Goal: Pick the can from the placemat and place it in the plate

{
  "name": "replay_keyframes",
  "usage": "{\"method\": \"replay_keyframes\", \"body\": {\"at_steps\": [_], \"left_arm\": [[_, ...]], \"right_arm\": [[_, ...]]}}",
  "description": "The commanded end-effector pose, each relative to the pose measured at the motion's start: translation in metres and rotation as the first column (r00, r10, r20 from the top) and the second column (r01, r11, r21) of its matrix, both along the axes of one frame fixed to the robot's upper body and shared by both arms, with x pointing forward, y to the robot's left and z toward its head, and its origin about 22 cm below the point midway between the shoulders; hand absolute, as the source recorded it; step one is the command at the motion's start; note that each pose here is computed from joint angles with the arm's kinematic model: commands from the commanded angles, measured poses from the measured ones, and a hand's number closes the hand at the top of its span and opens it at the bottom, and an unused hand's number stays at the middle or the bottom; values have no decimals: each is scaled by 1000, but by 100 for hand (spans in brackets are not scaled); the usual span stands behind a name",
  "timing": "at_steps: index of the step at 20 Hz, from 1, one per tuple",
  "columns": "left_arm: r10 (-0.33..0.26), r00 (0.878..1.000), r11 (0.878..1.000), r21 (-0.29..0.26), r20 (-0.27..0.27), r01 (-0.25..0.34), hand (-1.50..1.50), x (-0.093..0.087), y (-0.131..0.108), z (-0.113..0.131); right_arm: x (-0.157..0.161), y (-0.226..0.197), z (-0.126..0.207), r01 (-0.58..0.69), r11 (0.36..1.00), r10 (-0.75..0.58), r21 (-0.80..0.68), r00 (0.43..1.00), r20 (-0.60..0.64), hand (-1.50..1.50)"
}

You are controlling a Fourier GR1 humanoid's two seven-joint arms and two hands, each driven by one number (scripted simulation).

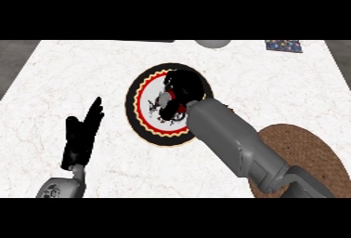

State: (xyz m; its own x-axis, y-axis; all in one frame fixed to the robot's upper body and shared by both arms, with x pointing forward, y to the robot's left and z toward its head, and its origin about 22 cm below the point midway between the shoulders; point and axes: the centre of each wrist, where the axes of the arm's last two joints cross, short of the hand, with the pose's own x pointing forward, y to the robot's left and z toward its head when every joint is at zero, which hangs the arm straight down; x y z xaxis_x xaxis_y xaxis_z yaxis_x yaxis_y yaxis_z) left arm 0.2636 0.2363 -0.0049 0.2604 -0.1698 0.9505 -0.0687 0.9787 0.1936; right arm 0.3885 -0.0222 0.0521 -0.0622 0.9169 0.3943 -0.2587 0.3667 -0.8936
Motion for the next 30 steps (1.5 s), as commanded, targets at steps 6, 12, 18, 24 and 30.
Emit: {"method": "replay_keyframes", "body": {"at_steps": [6,12,18,24,30], "left_arm": [[9,1000,1000,-2,-1,-9,0,0,2,-1],[34,999,999,-11,-13,-34,0,-7,4,-4],[24,1000,1000,-10,-13,-24,0,6,13,9],[34,999,999,-2,-8,-34,0,-4,24,-8],[40,999,999,14,-15,-40,0,-14,3,-18]], "right_arm": [[9,-13,5,-176,931,147,318,983,112,-150],[5,-35,4,-111,700,-18,705,985,173,-150],[5,-60,-26,-127,615,44,778,991,127,-150],[9,-74,-42,-195,580,107,791,981,163,-150],[-7,-70,-60,-201,590,115,782,980,165,-150]]}}
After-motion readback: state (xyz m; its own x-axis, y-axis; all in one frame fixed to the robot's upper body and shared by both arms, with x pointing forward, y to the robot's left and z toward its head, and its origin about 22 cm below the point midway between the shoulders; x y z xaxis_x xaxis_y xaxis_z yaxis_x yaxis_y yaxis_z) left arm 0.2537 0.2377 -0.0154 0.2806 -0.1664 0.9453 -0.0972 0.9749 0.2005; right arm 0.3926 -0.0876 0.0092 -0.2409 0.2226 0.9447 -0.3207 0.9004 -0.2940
